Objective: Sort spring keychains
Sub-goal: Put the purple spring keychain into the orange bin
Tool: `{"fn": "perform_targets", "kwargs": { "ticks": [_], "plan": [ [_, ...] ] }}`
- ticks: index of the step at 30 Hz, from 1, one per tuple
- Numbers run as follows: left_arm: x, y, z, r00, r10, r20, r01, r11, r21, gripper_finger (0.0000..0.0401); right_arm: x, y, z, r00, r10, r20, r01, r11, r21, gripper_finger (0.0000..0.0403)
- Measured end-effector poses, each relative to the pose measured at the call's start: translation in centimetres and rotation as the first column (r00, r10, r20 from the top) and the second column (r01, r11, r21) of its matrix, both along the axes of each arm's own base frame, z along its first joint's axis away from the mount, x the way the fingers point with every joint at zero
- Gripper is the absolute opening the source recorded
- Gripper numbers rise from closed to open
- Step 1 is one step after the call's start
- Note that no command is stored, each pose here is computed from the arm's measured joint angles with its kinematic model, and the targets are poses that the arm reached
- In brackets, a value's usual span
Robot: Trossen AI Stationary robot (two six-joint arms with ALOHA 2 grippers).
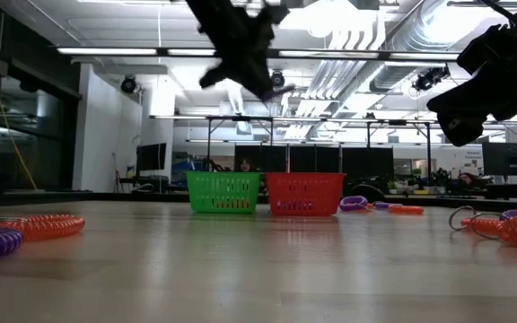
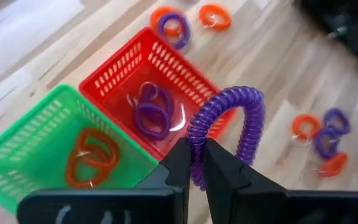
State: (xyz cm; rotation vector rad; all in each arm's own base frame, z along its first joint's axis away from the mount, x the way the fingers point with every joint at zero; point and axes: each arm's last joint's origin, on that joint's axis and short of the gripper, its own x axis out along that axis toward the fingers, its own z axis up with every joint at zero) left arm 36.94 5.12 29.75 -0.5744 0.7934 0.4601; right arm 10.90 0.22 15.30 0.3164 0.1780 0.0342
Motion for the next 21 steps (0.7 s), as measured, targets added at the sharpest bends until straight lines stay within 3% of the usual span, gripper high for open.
{"fn": "perform_targets", "kwargs": {
  "ticks": [10,14,21],
  "plan": [
    [3.0,2.5,-5.4,0.997,-0.045,-0.06,0.043,0.998,-0.036,0.0026,0.0,0.0,0.0,1.0,0.0,-0.001,0.0,1.0,0.0,0.0012],
    [3.4,2.6,-6.0,0.994,-0.09,-0.061,0.088,0.996,-0.034,0.0028,0.0,0.0,0.0,1.0,0.0,0.0,0.0,1.0,0.0,0.0012],
    [3.8,2.8,-5.6,0.984,-0.17,-0.043,0.173,0.981,0.089,0.0101,0.0,0.0,0.0,1.0,0.0,0.001,0.0,1.0,0.0,0.0012]
  ]
}}
